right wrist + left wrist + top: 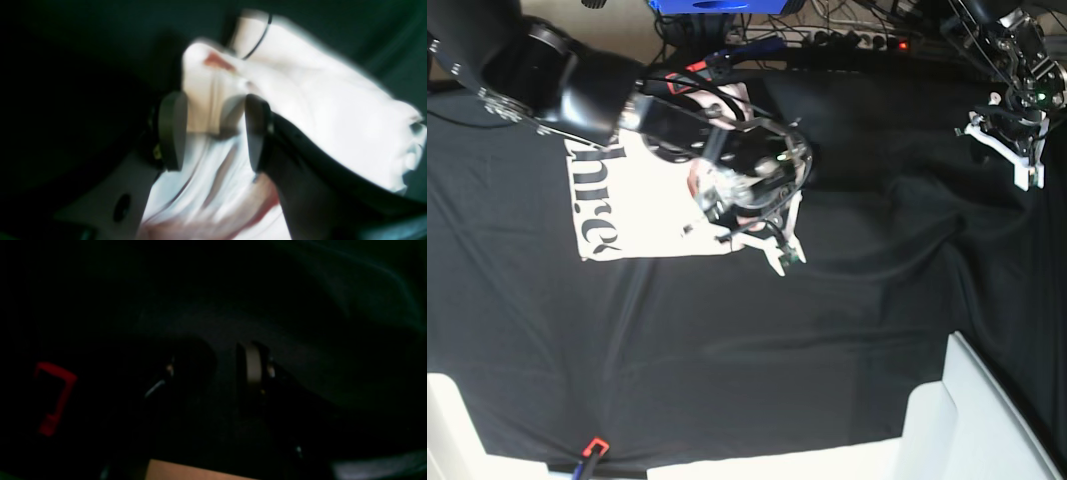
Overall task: Fold the T-shirt properly
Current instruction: 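Move the left gripper to the shirt and grasp the folded bundle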
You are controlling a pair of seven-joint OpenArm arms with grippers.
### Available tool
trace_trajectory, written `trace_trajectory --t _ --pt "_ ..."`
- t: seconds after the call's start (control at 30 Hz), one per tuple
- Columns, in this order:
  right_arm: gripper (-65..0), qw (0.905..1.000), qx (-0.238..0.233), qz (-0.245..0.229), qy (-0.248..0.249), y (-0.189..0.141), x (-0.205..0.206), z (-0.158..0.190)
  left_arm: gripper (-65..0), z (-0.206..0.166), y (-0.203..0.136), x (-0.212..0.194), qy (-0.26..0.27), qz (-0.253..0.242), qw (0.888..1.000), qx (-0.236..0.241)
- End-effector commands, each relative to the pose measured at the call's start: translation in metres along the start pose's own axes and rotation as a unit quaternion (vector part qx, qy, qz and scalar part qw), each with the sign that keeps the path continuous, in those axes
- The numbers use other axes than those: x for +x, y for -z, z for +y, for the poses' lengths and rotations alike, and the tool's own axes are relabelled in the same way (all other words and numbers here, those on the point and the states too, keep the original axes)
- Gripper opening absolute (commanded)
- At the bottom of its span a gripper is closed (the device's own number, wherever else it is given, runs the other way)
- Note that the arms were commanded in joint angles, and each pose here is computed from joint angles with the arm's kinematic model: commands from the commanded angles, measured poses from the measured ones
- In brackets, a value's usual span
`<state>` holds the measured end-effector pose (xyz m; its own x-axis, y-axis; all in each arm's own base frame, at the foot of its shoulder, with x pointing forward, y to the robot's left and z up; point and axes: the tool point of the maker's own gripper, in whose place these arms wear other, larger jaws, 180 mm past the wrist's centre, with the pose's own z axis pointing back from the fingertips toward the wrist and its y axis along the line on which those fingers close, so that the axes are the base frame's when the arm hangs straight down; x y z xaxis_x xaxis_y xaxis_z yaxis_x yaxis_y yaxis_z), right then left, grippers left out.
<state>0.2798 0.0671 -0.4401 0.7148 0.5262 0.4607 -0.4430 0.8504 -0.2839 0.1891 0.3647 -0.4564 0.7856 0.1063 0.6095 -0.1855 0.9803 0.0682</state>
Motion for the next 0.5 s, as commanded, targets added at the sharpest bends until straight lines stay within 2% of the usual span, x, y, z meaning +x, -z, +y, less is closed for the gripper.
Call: trace_trajectory --t 0.0,0.13,0.2,0.27,0.47 --pt "-38.3 0.9995 -0.011 -0.029 -0.004 -0.006 0.021 0.000 -42.0 0.011 -0.005 0.022 0.013 -0.030 0.999 0.012" --pt "-38.3 0.9969 -0.058 -0.039 -0.036 -0.006 0.031 0.001 -42.0 0.010 -0.006 0.025 0.013 -0.034 0.999 0.013" --pt "-35.4 0.9956 -0.074 -0.033 -0.048 -0.001 0.028 0.000 -42.0 0.010 -0.005 0.027 0.013 -0.036 0.999 0.012" --pt "-31.6 0.9960 -0.072 -0.025 -0.047 0.002 0.024 0.002 -42.0 0.009 -0.005 0.028 0.013 -0.036 0.999 0.011" --pt "-31.6 0.9968 -0.060 -0.027 -0.044 0.003 0.021 0.009 -42.0 0.007 -0.003 0.028 0.014 -0.036 0.999 0.008"
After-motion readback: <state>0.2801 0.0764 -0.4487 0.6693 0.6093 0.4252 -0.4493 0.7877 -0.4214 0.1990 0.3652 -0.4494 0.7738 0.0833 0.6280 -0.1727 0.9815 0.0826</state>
